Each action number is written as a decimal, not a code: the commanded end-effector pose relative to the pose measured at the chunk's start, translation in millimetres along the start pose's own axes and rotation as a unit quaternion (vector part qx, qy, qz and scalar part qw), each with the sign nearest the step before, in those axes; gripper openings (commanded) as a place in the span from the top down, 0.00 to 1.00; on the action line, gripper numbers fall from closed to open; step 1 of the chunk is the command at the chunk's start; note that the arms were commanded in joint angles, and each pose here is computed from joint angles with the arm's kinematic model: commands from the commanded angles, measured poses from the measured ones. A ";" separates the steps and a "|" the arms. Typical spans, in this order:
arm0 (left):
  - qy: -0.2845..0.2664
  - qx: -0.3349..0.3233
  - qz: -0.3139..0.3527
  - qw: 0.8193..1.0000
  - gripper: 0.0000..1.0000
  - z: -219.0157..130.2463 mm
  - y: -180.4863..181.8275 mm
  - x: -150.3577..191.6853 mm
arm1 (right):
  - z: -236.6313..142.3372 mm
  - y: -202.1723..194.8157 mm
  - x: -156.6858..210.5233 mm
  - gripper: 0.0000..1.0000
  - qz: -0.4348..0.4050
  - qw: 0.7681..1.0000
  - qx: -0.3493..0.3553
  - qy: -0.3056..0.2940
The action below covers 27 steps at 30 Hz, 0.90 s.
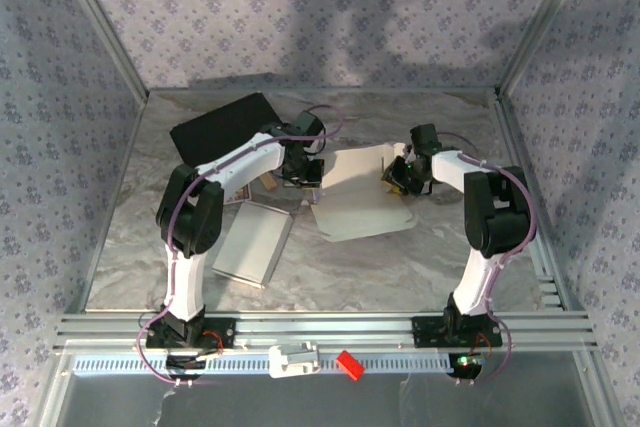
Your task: Fold the paper box
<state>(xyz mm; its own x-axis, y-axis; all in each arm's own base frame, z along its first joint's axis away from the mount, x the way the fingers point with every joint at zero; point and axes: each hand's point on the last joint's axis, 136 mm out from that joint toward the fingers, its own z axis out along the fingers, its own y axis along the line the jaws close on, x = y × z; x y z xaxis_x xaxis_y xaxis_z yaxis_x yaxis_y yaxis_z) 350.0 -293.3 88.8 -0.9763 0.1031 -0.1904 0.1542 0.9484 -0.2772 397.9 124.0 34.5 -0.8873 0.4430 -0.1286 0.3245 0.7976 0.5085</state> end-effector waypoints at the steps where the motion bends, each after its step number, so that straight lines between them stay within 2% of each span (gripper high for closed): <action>1: -0.002 0.018 0.007 1.000 1.00 -2.6 -7.1 -7.7 | -13.8 20.3 -4.6 0.72 -0.018 1.000 -0.023 -0.008; 7: -0.003 0.020 0.007 1.000 1.00 -2.3 -8.3 -8.7 | -11.8 30.2 5.2 0.77 -0.033 0.999 -0.036 0.008; 19: -0.004 0.025 0.004 1.000 1.00 -2.9 -8.1 -10.5 | -10.3 41.3 22.3 0.74 -0.049 0.998 -0.032 0.027; 24: -0.010 0.032 0.000 0.999 1.00 -10.3 -3.7 -16.2 | -47.9 56.3 8.6 0.67 -0.080 0.996 -0.047 -0.014; 27: -0.012 0.076 0.001 0.997 1.00 -20.4 -6.5 -24.9 | -94.7 80.4 -9.6 0.62 -0.103 0.989 -0.088 -0.060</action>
<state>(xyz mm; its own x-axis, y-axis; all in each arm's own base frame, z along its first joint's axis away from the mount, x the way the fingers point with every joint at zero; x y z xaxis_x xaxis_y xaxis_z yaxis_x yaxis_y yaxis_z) 357.3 -286.9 86.6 -0.9824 0.0843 -0.1668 0.1342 0.9394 -0.3153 389.4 147.9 87.7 -0.9142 0.3524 -0.2000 0.1943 0.8144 0.5468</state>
